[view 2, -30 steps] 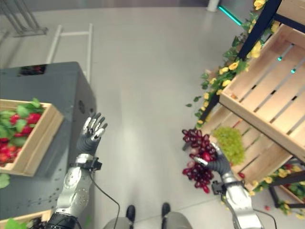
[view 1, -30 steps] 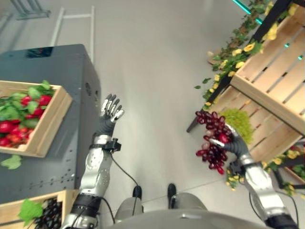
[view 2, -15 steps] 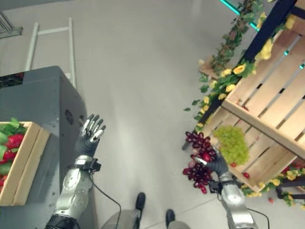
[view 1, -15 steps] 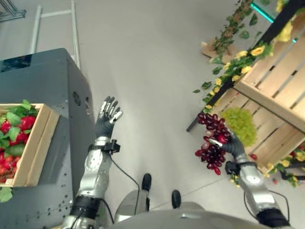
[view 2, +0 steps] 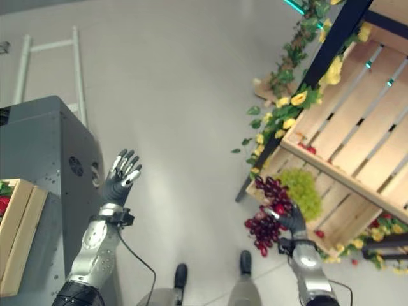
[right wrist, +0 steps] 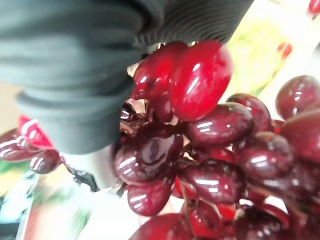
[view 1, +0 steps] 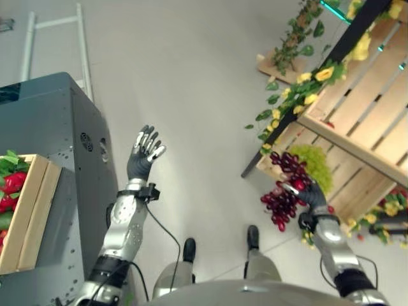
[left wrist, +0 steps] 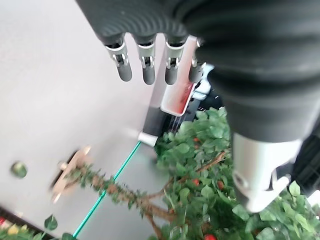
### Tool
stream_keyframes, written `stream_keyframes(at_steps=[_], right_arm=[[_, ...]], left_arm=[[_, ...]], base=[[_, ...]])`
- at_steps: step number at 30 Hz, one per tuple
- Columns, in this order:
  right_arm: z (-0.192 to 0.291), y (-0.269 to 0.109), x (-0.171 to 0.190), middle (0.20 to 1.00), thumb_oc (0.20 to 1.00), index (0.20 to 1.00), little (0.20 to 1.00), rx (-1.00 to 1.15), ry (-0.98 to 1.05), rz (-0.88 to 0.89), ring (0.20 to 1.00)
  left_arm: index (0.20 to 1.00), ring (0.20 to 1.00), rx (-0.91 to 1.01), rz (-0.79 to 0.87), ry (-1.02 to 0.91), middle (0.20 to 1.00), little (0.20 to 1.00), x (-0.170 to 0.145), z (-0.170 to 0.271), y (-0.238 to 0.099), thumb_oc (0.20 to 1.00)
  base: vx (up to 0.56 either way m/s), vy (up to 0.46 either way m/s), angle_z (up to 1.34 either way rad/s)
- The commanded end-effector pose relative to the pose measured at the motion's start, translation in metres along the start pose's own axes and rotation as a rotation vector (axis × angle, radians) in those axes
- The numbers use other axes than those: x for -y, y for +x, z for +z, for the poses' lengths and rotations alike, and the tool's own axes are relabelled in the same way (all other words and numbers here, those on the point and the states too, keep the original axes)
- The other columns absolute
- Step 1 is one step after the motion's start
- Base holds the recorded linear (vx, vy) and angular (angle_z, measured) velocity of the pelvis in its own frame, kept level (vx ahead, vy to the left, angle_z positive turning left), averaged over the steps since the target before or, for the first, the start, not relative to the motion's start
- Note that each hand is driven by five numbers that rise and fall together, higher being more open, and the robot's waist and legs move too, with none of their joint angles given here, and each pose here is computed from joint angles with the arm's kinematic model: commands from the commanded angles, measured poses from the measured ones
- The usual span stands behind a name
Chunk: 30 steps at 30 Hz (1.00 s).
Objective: Pick up the fruits from the basket on one side to the basket on the other side
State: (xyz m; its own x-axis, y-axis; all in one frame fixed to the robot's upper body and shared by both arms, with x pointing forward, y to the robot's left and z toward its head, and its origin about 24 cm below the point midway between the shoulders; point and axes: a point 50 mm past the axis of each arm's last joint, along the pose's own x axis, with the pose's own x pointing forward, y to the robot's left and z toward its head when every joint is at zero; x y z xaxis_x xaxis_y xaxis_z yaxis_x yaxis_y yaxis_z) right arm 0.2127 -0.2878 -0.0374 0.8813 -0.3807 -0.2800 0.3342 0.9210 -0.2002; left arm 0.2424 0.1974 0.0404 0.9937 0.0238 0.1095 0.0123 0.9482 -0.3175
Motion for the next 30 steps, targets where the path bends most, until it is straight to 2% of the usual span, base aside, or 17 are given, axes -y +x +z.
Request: stream_keyframes(at_steps=[1, 14, 19, 20, 22, 23, 24, 25, 26, 27, 28, 30], right_arm=[[0.066, 0.027, 0.027, 0.2, 0.2, 0.2, 0.2, 0.24, 0.06, -0.116, 0.2], [0.144, 0.052, 0.078, 0.2, 0.2, 0.2, 0.2, 0.397, -0.015, -0.279, 0.2], [0.188, 0.062, 0.11, 0.2, 0.2, 0.2, 0.2, 0.432, -0.039, -0.385, 0.2], [0.202, 0.064, 0.126, 0.2, 0.2, 0.2, 0.2, 0.419, -0.042, -0.441, 0.2], [0.21, 0.065, 0.131, 0.2, 0.2, 0.2, 0.2, 0.412, -0.054, -0.458, 0.2], [0.215, 0.064, 0.14, 0.228, 0.228, 0.228, 0.228, 0.395, -0.068, -0.489, 0.228], [0.216, 0.064, 0.149, 0.84, 0.84, 0.84, 0.84, 0.359, -0.102, -0.515, 0.84], [0.215, 0.064, 0.154, 1.0, 1.0, 1.0, 1.0, 0.313, -0.156, -0.525, 1.0], [0.222, 0.065, 0.157, 1.0, 1.0, 1.0, 1.0, 0.269, -0.257, -0.547, 1.0], [0.223, 0.066, 0.157, 1.0, 1.0, 1.0, 1.0, 0.271, -0.259, -0.547, 1.0], [0.22, 0.068, 0.153, 1.0, 1.0, 1.0, 1.0, 0.229, -0.42, -0.536, 1.0], [0.22, 0.07, 0.147, 1.0, 1.0, 1.0, 1.0, 0.232, -0.484, -0.522, 1.0]], left_arm=[[1.0, 1.0, 0.142, -0.072, -0.009, 1.0, 1.0, 0.016, 0.026, 0.018, 1.0], [1.0, 1.0, 0.122, -0.127, -0.038, 1.0, 1.0, 0.027, 0.024, 0.02, 1.0], [1.0, 1.0, 0.103, -0.171, -0.043, 1.0, 1.0, 0.034, 0.023, 0.019, 1.0], [1.0, 1.0, 0.082, -0.189, -0.04, 1.0, 1.0, 0.037, 0.019, 0.018, 1.0], [1.0, 1.0, 0.075, -0.196, -0.039, 1.0, 1.0, 0.038, 0.019, 0.019, 1.0], [1.0, 1.0, 0.066, -0.207, -0.039, 1.0, 1.0, 0.04, 0.018, 0.019, 1.0], [1.0, 1.0, 0.06, -0.218, -0.036, 1.0, 1.0, 0.042, 0.017, 0.019, 1.0], [1.0, 1.0, 0.053, -0.234, -0.029, 1.0, 1.0, 0.044, 0.016, 0.019, 1.0], [1.0, 1.0, 0.05, -0.256, -0.027, 1.0, 1.0, 0.048, 0.017, 0.02, 1.0], [1.0, 1.0, 0.051, -0.255, -0.028, 1.0, 1.0, 0.048, 0.017, 0.02, 1.0], [1.0, 1.0, 0.048, -0.261, -0.022, 1.0, 1.0, 0.05, 0.018, 0.022, 1.0], [1.0, 1.0, 0.046, -0.259, -0.029, 1.0, 1.0, 0.05, 0.018, 0.023, 1.0]], base=[[-0.1, -0.09, -0.2], [-0.09, -0.071, -0.07], [-0.04, -0.046, -0.05], [-0.03, -0.064, -0.03], [-0.02, -0.048, -0.02], [-0.01, -0.043, -0.07], [-0.01, -0.064, -0.09], [-0.01, -0.072, -0.09], [-0.01, -0.049, -0.03], [-0.01, -0.051, 0.02], [0.0, 0.0, 0.0], [0.01, -0.031, 0.03]])
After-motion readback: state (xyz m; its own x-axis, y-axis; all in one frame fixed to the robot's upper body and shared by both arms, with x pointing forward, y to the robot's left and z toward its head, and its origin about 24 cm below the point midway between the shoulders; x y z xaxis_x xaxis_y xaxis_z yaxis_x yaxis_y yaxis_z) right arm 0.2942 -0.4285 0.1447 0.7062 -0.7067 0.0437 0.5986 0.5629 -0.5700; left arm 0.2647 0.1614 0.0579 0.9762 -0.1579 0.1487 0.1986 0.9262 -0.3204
